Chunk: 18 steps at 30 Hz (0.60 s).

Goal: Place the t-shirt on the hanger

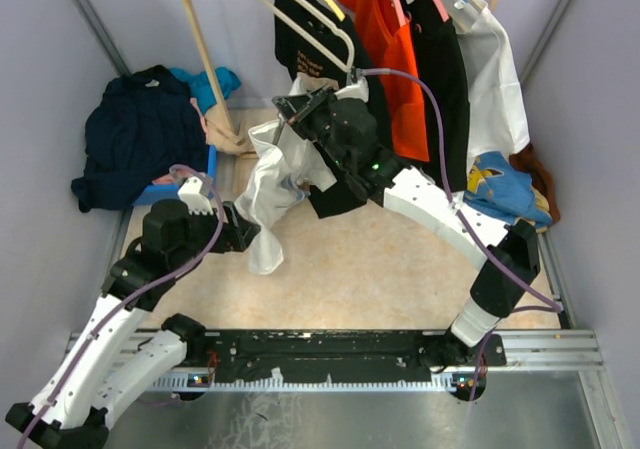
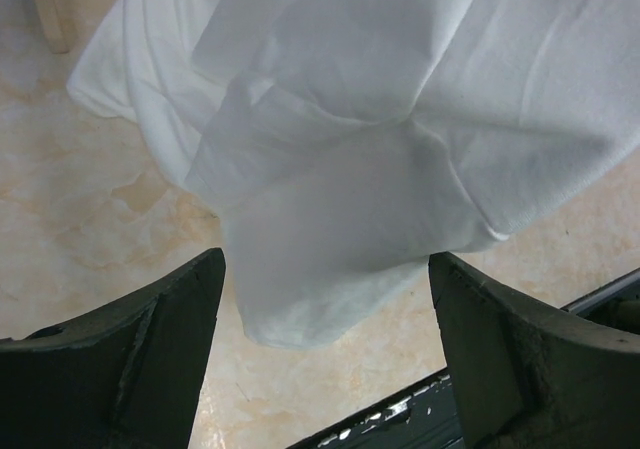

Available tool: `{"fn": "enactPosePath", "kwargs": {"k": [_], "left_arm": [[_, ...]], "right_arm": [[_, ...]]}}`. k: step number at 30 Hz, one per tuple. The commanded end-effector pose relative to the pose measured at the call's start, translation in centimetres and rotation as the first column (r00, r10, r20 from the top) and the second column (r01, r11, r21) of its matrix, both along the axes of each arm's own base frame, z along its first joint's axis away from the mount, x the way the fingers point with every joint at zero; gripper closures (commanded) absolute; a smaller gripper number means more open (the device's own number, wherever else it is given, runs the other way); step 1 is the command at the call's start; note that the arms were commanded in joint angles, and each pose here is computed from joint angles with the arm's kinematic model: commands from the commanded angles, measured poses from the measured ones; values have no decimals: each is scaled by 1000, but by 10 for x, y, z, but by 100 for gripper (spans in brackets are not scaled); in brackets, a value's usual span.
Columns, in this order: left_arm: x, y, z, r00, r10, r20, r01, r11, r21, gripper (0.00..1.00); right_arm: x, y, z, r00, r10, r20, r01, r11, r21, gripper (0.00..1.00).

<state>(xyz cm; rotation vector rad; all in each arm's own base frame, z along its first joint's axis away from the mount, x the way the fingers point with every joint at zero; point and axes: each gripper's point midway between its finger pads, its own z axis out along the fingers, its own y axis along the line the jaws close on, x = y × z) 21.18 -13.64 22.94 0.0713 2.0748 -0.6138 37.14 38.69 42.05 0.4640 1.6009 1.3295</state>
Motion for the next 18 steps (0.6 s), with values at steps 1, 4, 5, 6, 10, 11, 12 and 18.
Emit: {"fn": "enactPosePath", "kwargs": {"k": [1,4,5,6,10,11,12,18], "left_arm": [[10,-10,20,996,10,84,-4,998,-70,12],[9,-19,25,995,-15,99,24,995,-92,13],[8,-22,25,995,-21,99,31,995,-94,13],[7,-24,25,995,-27,100,36,995,-94,14],[5,-30,23,995,-28,97,36,996,-80,14],[5,-31,19,996,-26,90,33,997,-69,15],[6,-33,17,996,-25,87,30,998,-63,16],[6,-36,4,996,49,75,-50,999,7,77]], "right_arm": [[-3,-9,38,997,-24,69,16,994,108,100],[-3,-9,36,998,-22,65,15,994,107,100],[-3,-9,36,998,-22,64,15,994,106,100],[-2,-9,35,998,-22,63,16,994,107,100],[-1,-11,34,998,-22,62,15,994,111,100],[-2,-11,34,998,-21,62,14,994,112,100],[-2,-11,34,998,-20,60,13,993,114,100],[-2,-18,36,998,-26,61,19,993,116,100]]}}
